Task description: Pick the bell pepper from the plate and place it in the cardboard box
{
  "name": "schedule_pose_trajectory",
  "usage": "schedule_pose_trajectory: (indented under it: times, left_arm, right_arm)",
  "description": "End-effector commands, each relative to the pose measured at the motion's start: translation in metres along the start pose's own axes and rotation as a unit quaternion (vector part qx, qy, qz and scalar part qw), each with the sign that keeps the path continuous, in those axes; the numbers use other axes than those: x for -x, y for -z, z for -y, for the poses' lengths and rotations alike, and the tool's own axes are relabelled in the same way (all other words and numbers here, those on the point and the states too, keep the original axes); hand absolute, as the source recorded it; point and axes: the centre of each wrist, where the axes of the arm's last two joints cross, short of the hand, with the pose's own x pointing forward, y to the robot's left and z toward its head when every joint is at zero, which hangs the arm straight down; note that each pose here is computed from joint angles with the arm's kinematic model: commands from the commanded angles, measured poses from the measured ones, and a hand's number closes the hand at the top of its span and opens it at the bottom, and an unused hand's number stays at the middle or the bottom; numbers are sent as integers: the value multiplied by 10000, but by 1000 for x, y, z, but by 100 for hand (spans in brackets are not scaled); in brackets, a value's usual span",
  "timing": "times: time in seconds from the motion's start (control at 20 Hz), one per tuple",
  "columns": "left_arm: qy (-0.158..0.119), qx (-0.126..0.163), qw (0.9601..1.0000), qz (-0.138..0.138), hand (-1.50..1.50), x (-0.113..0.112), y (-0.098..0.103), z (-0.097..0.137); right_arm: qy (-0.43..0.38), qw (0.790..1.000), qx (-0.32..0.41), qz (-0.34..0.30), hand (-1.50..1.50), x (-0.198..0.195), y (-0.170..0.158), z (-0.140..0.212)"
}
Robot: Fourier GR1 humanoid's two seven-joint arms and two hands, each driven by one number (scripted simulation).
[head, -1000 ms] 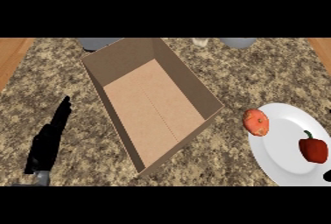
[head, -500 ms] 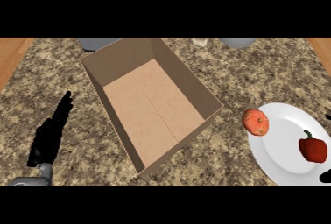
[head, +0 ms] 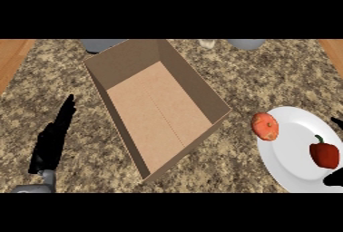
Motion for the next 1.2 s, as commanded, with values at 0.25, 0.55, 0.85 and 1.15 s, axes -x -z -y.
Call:
schedule_pose_trajectory:
  times: [0.25,0.55,0.85,1.15]
  left_arm:
    - [44,24,10000,19,0,-6,-9,-27]
    - [-40,88,9999,30,0,16,-20,11]
    - [-25,-37,10000,-23,0,-6,18,-8]
    - [66,-10,10000,-70,0,5,-14,9]
  right_arm:
    - [64,10000,-17,-33,-150,12,5,-12]
    - [78,10000,-36,-27,-150,7,22,-33]
    - [-128,9996,-251,-90,-150,8,35,-39]
    - [-273,9990,310,155,150,16,27,-49]
